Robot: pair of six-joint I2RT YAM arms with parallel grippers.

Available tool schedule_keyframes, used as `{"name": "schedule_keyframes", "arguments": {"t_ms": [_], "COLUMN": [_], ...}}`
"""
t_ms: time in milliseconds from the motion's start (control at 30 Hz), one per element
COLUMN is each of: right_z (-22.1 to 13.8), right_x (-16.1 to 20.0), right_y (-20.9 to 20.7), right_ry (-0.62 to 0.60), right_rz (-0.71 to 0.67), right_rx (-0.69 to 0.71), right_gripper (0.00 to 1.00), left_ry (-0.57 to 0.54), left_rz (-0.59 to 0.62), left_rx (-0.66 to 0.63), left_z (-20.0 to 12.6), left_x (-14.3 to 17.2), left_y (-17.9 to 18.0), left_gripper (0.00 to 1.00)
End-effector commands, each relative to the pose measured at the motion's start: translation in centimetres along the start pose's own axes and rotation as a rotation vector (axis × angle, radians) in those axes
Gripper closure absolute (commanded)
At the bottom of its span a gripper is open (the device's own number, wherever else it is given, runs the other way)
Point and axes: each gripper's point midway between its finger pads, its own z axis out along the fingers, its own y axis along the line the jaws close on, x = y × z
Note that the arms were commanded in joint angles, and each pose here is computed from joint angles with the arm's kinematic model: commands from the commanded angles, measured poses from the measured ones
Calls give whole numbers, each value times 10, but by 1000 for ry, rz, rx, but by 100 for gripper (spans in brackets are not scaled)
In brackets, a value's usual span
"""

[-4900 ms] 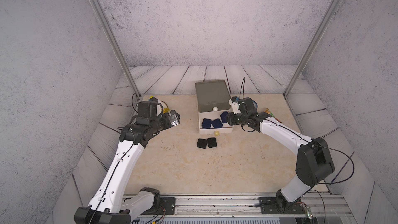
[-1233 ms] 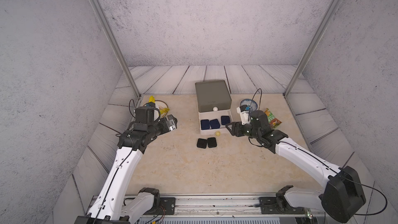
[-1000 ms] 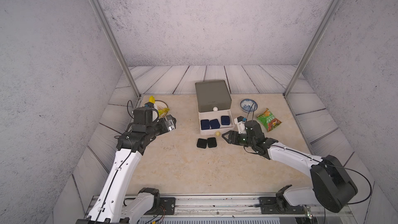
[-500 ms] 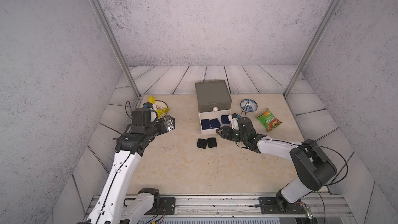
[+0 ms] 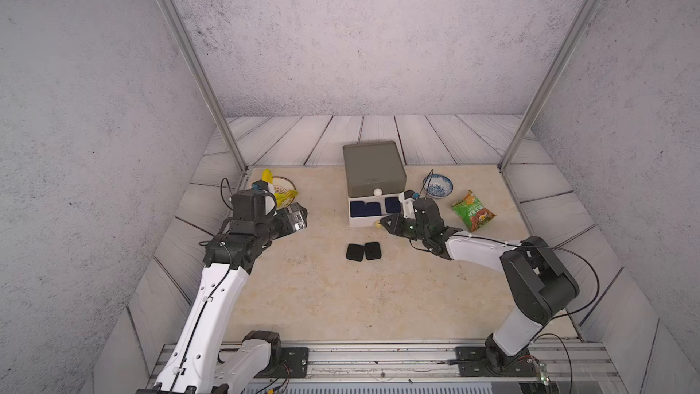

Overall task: Place the brooch boxes into the drawer by color
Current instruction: Close the drawer in the storage box.

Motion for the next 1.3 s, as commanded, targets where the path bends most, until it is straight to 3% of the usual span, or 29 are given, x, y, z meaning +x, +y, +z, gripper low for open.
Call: {"name": "schedule_keyframes", "arguments": {"t_ms": [0, 267, 500, 700, 1267], "right_z": [15, 17, 5, -9, 24], "right_x": [-10, -18, -28, -16, -11], "right_y": [3, -4, 4, 1, -12], "right_ry": [-26, -58, -85, -69, -76], "right_rz": [-39, -82, -139, -117, -15], "right_rx": [5, 46, 47, 55, 41], "right_gripper": [84, 64, 63, 58, 58], "left_ry": [-4, 1, 10, -2, -3], "left_rz": [18, 15, 16, 11, 18], "left_rx": [-8, -14, -16, -8, -21], "left_z": [2, 6, 8, 4, 2], "left_x": [-2, -2, 1, -1, -1], "left_y": [4, 7, 10, 7, 10], "left_gripper": [2, 2, 2, 2, 2]}}
